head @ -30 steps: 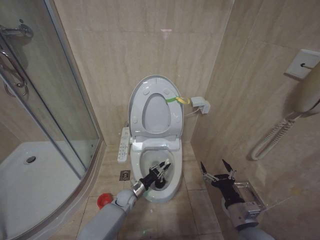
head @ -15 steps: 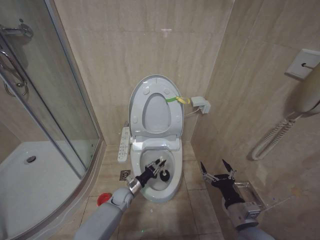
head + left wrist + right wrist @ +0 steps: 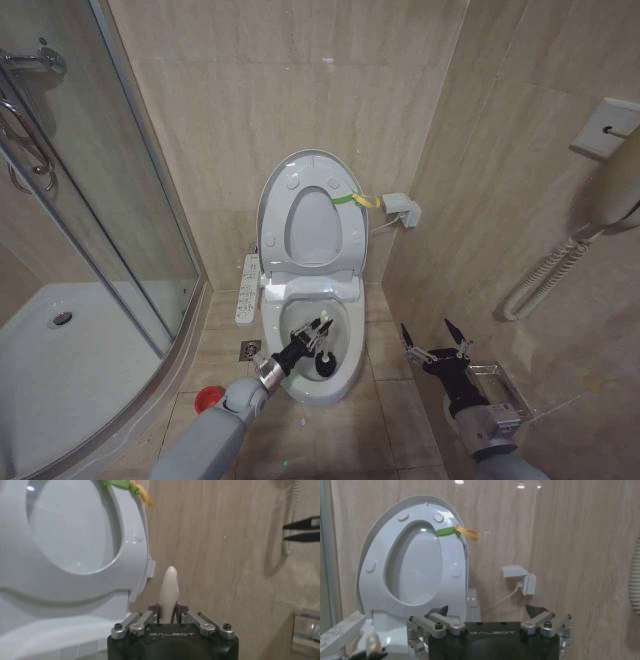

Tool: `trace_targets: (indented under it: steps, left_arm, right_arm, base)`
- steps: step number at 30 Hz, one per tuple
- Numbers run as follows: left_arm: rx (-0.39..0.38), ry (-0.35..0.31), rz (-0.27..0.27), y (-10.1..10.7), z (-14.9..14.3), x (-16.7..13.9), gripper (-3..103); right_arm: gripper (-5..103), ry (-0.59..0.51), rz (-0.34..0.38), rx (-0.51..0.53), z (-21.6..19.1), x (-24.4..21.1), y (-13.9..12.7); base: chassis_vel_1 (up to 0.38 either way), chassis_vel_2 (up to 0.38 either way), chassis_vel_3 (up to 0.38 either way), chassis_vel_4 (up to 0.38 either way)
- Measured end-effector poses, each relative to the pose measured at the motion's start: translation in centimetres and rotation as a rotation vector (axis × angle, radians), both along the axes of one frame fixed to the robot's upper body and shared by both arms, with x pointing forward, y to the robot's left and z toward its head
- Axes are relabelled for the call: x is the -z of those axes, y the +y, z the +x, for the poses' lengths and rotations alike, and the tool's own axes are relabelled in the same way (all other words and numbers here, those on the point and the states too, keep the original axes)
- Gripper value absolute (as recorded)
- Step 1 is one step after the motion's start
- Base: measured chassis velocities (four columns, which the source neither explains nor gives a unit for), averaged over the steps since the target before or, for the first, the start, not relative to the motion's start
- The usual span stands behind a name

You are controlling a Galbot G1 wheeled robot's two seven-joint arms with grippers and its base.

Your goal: Open the toilet lid, clean the toilet bowl with a toilet brush, close the toilet lid, and flush.

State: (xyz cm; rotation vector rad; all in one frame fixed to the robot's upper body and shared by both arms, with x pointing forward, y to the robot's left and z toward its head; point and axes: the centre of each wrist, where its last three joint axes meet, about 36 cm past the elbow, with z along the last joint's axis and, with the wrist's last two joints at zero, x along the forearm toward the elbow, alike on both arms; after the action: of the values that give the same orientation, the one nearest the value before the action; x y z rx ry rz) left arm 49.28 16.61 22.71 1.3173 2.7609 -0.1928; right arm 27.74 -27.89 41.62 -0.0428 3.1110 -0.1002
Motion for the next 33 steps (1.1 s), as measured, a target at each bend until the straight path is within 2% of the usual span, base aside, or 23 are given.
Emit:
trace_targets:
  steps: [2, 7, 10, 17, 20, 24, 27, 33]
  left_arm:
    - [0.0, 0.015, 0.016, 0.2, -0.4, 1.0, 20]
    - [0.007, 0.011, 0.018, 0.1, -0.3, 0.9, 23]
    - [0.01, -0.003, 0.008, -0.1, 0.0, 0.2, 23]
    - [0.015, -0.059, -0.055, -1.1, 1.5, -4.2, 23]
    - [0.018, -0.059, -0.055, -1.3, 1.6, -4.3, 21]
    - [0.025, -0.032, -0.034, -1.4, 1.3, -2.9, 21]
    - [0.027, 0.001, 0.008, -1.0, 0.8, 0.1, 21]
    - [0.015, 0.026, 0.045, 0.0, 0.8, 1.8, 21]
  right_arm:
    - [100, 0.0, 0.0, 0.0, 0.0, 0.0, 0.0]
    - [100, 0.0, 0.0, 0.0, 0.0, 0.0, 0.0]
    - [100, 0.0, 0.0, 0.0, 0.0, 0.0, 0.0]
    - [100, 0.0, 0.0, 0.0, 0.0, 0.0, 0.0]
    - [100, 0.0, 0.0, 0.0, 0.0, 0.0, 0.0]
    - [100, 0.0, 0.0, 0.0, 0.0, 0.0, 0.0]
    - [100, 0.0, 0.0, 0.0, 0.0, 0.0, 0.0]
    - [100, 0.0, 0.0, 0.0, 0.0, 0.0, 0.0]
  base:
    - [0.0, 0.0, 0.0, 0.0]
    - [0.0, 0.0, 0.0, 0.0]
    - [0.0, 0.0, 0.0, 0.0]
    - [0.0, 0.0, 0.0, 0.0]
    - [0.0, 0.0, 0.0, 0.0]
    - [0.0, 0.0, 0.0, 0.0]
    - [0.0, 0.0, 0.0, 0.0]
    - [0.0, 0.0, 0.0, 0.0]
